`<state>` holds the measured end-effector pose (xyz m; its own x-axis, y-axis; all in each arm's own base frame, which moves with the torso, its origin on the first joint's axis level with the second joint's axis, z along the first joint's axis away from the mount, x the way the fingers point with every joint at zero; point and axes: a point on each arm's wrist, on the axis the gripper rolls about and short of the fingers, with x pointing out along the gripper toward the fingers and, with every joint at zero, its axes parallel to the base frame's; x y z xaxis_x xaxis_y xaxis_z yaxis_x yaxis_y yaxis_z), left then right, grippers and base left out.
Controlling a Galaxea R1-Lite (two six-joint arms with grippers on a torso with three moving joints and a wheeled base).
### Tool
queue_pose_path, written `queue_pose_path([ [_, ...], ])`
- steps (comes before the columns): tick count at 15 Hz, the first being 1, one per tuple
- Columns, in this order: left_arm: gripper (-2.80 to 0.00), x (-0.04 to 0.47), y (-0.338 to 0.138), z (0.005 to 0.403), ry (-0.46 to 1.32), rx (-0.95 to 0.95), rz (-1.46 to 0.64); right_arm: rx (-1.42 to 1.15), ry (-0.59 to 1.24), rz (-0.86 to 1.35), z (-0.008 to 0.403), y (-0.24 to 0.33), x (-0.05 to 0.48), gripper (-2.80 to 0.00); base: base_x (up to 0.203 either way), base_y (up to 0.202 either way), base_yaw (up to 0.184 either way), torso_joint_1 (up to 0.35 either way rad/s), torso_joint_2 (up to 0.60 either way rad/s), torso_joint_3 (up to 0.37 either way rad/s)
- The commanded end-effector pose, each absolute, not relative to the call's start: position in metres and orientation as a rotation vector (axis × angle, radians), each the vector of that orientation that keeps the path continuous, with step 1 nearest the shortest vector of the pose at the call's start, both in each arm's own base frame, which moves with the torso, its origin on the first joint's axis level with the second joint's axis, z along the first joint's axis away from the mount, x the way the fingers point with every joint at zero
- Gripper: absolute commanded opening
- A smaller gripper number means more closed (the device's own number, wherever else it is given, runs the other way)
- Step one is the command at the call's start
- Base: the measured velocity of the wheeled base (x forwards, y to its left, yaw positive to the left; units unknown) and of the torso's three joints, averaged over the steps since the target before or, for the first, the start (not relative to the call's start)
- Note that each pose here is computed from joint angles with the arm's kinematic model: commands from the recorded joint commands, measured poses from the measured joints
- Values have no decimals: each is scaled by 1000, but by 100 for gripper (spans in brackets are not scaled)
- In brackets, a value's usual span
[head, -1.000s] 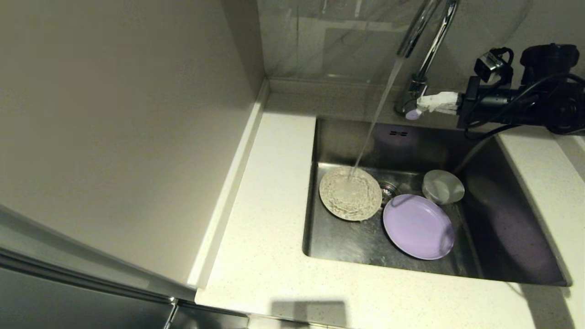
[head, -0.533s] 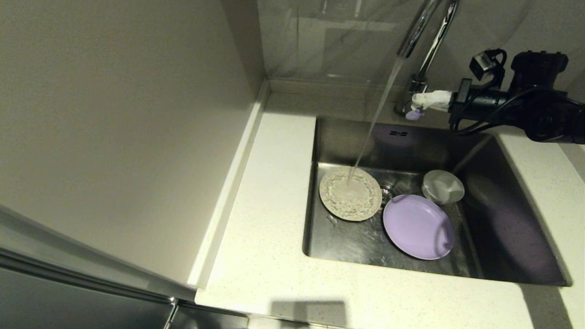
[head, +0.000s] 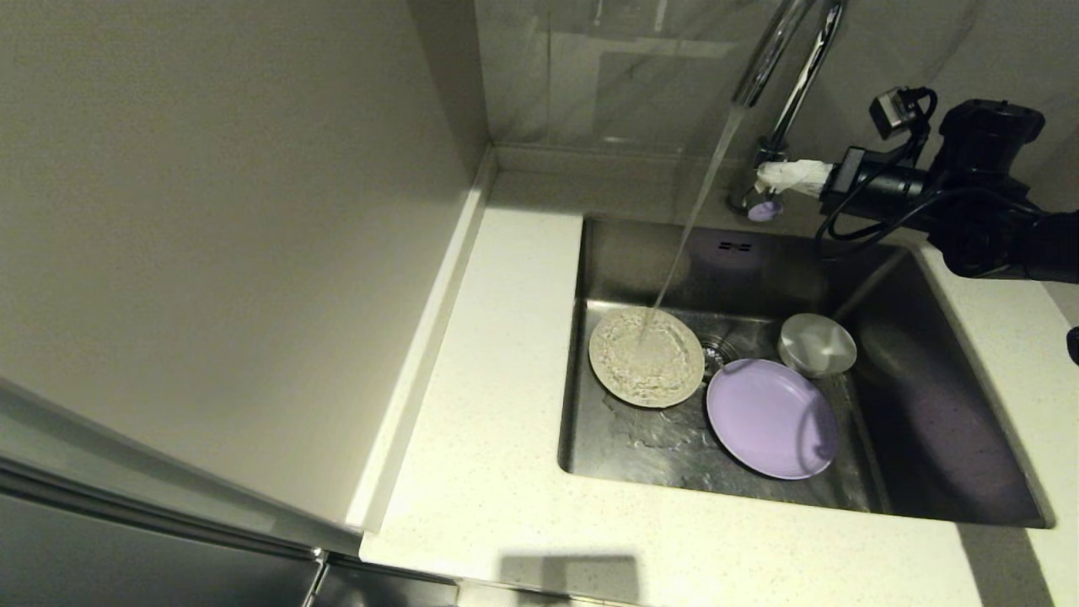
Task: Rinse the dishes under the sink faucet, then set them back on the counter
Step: Turn off the faucet
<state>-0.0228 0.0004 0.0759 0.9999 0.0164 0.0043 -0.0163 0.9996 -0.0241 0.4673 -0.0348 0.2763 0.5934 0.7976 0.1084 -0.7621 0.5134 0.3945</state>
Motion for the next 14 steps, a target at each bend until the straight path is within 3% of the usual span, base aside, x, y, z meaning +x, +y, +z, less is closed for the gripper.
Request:
queue_pose_path([
  [1,-280,-23,0,76,-6,-25,17,400,45,946,270,-35,473,-280,0,0,0,0,0,0],
  [7,-280,-23,0,76,-6,-25,17,281,-140,965,239,-35,495,-280,0,0,0,0,0,0],
  [14,-280,-23,0,76,-6,-25,17,122,-428,959,250,-30,487,-280,0,0,0,0,0,0],
])
